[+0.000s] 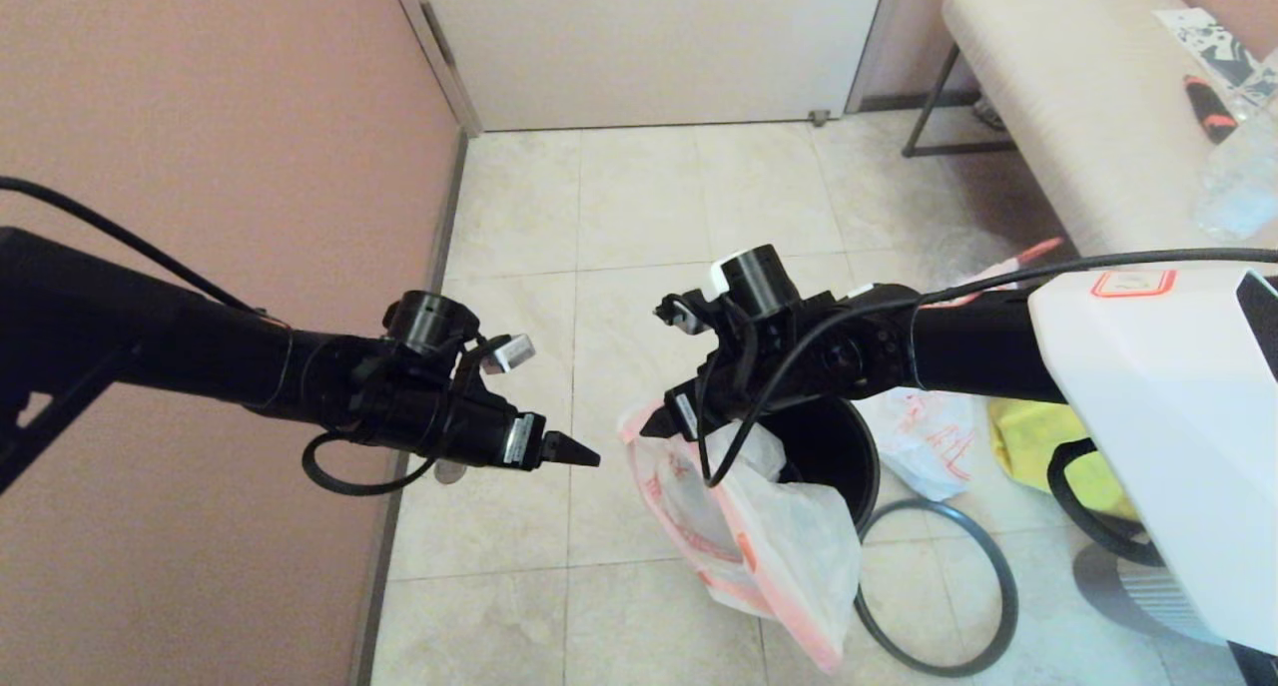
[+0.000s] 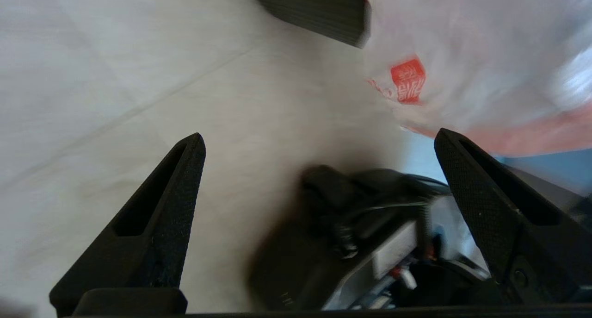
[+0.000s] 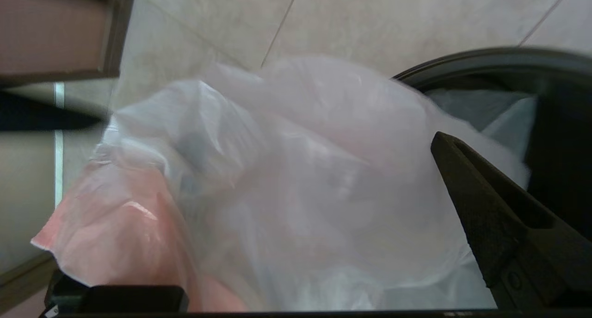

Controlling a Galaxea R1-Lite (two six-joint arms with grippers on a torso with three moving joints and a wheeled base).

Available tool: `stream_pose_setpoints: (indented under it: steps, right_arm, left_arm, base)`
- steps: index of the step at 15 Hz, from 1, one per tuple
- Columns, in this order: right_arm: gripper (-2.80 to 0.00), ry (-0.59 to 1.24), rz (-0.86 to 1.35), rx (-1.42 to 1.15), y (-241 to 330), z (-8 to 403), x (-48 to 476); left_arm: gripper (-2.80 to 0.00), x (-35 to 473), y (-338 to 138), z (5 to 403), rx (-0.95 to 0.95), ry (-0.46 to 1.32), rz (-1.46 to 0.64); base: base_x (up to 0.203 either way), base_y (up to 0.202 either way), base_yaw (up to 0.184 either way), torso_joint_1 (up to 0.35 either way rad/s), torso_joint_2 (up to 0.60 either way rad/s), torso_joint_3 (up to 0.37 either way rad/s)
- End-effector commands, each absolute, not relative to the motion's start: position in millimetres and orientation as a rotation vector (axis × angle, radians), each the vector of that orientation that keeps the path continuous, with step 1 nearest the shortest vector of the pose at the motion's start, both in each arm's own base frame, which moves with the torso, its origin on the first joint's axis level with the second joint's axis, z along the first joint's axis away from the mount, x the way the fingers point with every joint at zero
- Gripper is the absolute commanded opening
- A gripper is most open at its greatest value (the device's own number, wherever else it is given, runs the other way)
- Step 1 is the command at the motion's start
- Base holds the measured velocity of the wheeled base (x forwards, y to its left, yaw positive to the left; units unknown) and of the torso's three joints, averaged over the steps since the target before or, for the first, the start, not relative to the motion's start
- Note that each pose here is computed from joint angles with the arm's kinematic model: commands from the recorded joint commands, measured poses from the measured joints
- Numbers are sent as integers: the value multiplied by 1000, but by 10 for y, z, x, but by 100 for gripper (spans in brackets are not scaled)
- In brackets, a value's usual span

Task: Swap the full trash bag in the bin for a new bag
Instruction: Put the new garbage bag on the trash can

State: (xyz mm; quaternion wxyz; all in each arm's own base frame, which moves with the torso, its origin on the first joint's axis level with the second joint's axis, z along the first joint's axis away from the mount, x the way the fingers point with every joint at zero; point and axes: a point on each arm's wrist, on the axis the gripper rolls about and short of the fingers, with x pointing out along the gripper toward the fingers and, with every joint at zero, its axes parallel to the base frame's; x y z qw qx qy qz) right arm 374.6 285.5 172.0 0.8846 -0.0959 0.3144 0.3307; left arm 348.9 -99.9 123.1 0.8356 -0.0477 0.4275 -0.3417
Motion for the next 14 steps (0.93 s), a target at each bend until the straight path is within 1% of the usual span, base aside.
stream_pose_setpoints:
  steps: [1, 2, 4, 6, 9, 11, 12, 14]
  right_arm:
    - [0, 626, 706, -196, 2870, 1860, 3664]
    - [0, 625, 709, -197, 2882, 1863, 3654]
    - [0, 624, 715, -200, 2905, 1860, 3640]
    - [0, 624, 718, -201, 2919, 1854, 3634]
    - [0, 624, 718, -201, 2923, 1845, 3639]
    - [0, 620, 720, -199, 2926, 1860, 3631]
    - [0, 617, 720, -199, 2923, 1873, 3627]
    - [0, 615, 721, -199, 2923, 1876, 3627]
  left_arm:
    - [0, 3453, -1093, 1102, -175, 849, -871]
    - [0, 3443, -1128, 1133, -230, 780, -932]
    - [0, 3393, -1236, 1169, -332, 731, -978]
    - [0, 3303, -1414, 1080, -322, 724, -1029]
    - [0, 3267, -1405, 1034, -324, 740, -1026]
    - [0, 3304, -1443, 971, -301, 742, -969]
    - [0, 3332, -1472, 945, -273, 726, -896]
    - [0, 3425, -1564, 839, -218, 639, -757]
  base:
    - [0, 0, 0, 0, 0, 0]
    - [0, 0, 0, 0, 0, 0]
    - [0, 0, 0, 0, 0, 0]
    - [0, 0, 0, 0, 0, 0]
    - [0, 0, 0, 0, 0, 0]
    - [0, 0, 0, 0, 0, 0]
    - [0, 0, 0, 0, 0, 0]
    - [0, 0, 0, 0, 0, 0]
